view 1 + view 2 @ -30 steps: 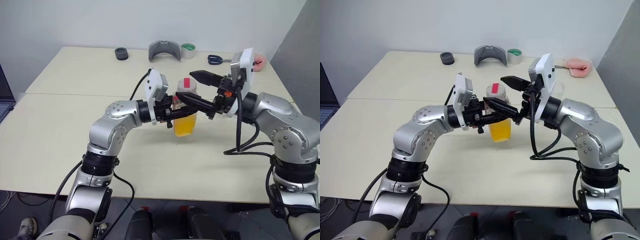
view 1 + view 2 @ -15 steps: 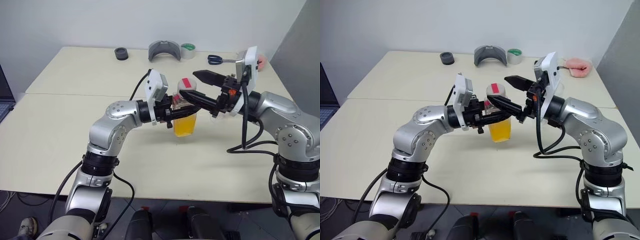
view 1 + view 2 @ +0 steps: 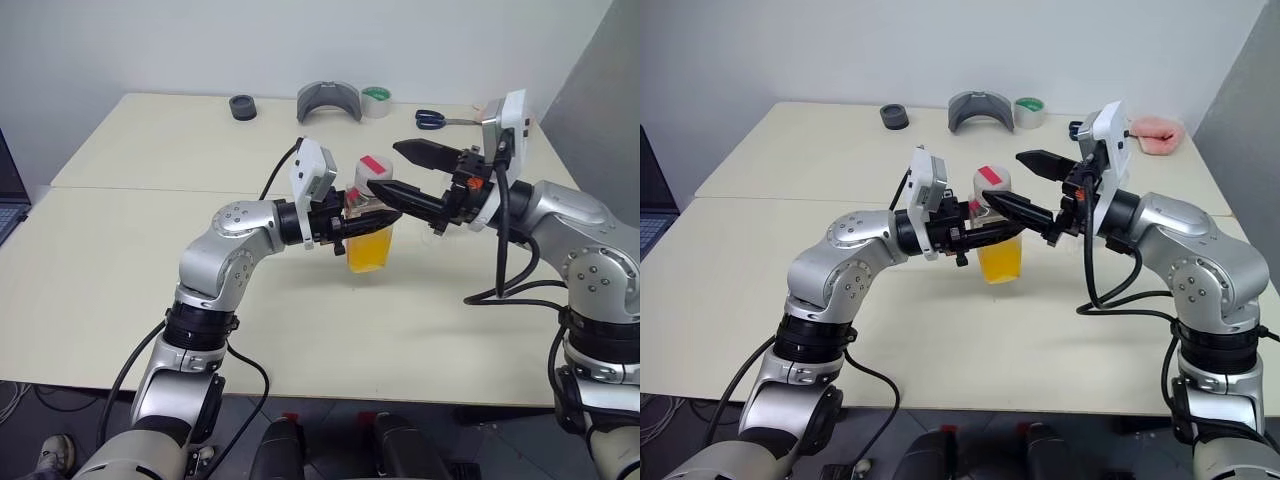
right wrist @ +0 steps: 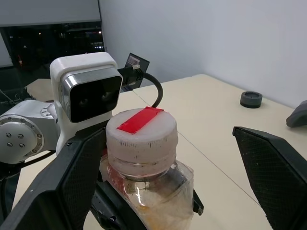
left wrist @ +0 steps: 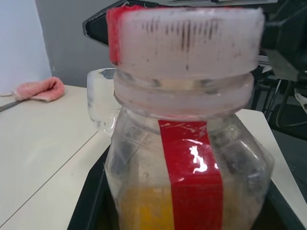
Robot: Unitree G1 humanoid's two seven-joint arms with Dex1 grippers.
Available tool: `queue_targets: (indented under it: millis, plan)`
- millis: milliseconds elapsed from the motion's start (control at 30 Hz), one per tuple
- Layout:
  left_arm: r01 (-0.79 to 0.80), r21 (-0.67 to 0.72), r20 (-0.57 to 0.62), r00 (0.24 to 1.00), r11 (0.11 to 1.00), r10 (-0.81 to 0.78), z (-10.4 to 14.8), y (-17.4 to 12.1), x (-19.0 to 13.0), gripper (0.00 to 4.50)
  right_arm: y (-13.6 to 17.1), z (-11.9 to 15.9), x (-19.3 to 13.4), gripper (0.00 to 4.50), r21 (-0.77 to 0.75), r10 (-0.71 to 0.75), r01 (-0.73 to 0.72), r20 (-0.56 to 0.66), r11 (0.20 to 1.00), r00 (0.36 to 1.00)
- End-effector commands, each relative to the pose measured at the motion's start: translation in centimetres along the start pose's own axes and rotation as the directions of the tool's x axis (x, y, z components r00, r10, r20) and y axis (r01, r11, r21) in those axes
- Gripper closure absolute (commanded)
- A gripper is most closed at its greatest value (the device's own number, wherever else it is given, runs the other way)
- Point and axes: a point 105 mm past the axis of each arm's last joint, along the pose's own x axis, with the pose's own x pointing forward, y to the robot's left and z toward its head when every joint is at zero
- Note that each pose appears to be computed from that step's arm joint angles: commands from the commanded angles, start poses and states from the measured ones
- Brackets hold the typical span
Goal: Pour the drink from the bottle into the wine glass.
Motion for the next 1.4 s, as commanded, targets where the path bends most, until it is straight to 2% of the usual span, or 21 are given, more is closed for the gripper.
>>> queue_targets:
  millis: [33,567,1167,1400]
  plan:
    - [0.038,0.074,0.055,0.998,0.997,-0.042,2.1,-0.6,0.4,2.76,-1.3,1.0,-1.4,0.02,-0.038,-0.071,0.073,0.03,0.997,0.997]
    - [0.043,0.079,0.058,0.997,0.996,-0.047,2.3,-0.5,0.5,2.76,-1.6,1.0,-2.1,0.02,-0.053,-0.086,0.087,0.017,0.995,0.996]
    - [0.03,0.086,0.055,0.998,0.996,-0.035,2.2,-0.3,0.3,2.76,0.0,1.1,-1.5,0.02,-0.007,0.021,-0.021,0.043,1.0,0.999]
    - [0.033,0.086,0.057,0.998,0.996,-0.038,2.2,-0.3,0.4,2.76,0.9,1.5,-1.3,0.02,0.056,0.081,-0.085,0.071,0.995,0.994]
